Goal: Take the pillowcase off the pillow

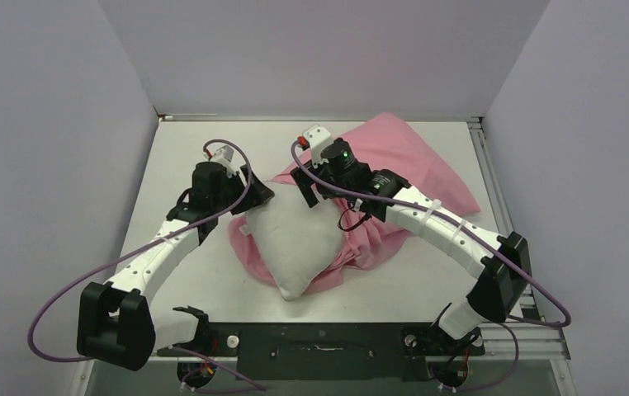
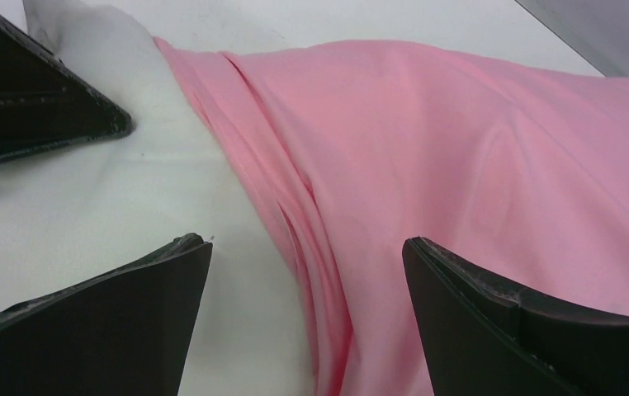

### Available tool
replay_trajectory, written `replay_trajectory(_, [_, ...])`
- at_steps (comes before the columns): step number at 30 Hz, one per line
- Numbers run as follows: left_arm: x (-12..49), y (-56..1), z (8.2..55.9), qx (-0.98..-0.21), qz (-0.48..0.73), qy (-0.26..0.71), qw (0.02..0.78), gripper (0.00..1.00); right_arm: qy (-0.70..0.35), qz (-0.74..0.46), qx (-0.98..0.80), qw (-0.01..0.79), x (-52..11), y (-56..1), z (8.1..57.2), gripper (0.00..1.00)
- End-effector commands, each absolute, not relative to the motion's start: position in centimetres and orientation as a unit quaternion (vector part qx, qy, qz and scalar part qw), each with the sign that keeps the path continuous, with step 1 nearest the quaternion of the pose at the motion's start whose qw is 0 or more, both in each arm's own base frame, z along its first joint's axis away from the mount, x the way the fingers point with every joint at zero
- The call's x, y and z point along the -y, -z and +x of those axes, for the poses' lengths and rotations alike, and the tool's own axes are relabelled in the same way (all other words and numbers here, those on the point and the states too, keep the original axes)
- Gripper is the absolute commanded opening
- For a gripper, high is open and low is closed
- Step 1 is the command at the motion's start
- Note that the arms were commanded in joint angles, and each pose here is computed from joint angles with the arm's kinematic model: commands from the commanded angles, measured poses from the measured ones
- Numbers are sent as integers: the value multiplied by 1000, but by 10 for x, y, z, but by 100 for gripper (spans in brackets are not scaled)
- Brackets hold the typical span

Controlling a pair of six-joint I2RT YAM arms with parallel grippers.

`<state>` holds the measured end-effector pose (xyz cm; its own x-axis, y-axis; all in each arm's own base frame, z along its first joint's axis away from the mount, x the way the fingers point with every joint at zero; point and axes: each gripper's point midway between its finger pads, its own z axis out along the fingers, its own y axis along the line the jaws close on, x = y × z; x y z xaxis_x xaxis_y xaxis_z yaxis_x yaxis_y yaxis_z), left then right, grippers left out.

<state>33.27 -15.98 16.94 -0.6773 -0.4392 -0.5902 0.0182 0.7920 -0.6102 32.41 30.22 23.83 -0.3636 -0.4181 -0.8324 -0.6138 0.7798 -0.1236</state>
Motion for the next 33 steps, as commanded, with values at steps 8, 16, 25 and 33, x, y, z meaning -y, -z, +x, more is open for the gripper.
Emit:
replay_trajectory(8, [194, -179, 303, -813, -55, 403, 416, 0, -107, -321, -805, 487, -349, -249, 370, 90])
replay_trajectory(16, [199, -184, 280, -820, -1, 360, 445, 0, -111, -359, -819, 434, -372, -210, 374, 91])
replay_trajectory(25, [183, -200, 275, -823, -4, 322, 468, 0, -63, -375, -846, 373, -355, -161, 375, 68])
replay_trajectory(33, [168, -225, 270, -814, 1, 299, 497, 0, -4, -321, -864, 387, -300, -165, 392, 7])
